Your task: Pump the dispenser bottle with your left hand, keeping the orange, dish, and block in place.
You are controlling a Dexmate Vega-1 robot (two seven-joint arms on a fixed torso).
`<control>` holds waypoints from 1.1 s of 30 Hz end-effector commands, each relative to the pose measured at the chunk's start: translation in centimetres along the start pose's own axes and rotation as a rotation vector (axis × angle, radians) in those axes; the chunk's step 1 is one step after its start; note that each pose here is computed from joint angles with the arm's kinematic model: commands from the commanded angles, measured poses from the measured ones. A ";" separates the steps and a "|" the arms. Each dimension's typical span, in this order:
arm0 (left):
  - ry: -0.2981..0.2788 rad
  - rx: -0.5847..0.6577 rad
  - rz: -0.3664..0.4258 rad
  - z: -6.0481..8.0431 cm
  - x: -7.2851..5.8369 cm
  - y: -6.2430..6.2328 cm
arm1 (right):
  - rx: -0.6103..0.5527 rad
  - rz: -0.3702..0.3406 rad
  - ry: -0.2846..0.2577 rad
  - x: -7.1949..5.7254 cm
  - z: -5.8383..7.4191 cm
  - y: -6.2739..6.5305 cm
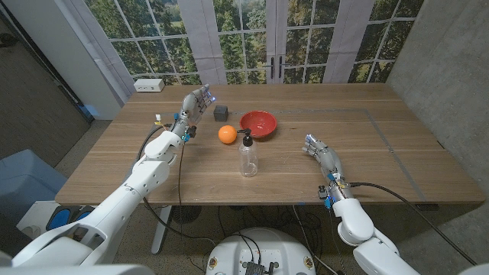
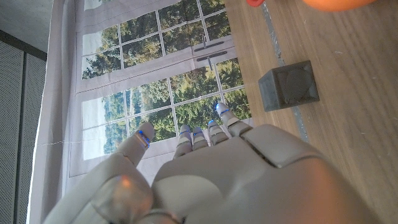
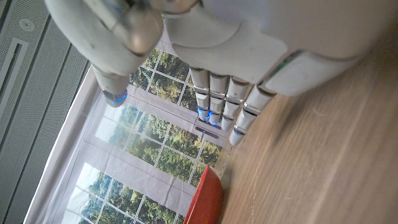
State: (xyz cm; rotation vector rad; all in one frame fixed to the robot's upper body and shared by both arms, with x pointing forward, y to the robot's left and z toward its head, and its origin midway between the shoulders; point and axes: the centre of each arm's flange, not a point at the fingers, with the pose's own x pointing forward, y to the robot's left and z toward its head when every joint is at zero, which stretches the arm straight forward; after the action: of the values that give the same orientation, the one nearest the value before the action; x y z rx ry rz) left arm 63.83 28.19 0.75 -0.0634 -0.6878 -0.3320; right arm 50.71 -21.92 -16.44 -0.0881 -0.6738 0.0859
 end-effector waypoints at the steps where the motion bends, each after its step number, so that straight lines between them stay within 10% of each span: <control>1: -0.008 -0.002 -0.010 0.2 -0.1 -0.2 | -0.056 0.018 -0.019 0.1 0.3 1.5; 33: -0.017 -0.002 -0.001 0.4 -1.1 -0.3 | -0.123 0.154 -0.044 1.0 0.3 4.5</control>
State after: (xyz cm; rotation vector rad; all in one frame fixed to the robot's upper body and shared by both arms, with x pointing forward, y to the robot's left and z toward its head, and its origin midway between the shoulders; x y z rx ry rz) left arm 62.93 28.08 0.54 -0.0663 -0.7033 -0.3406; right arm 50.79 -18.48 -16.13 -0.2155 -0.7106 0.1564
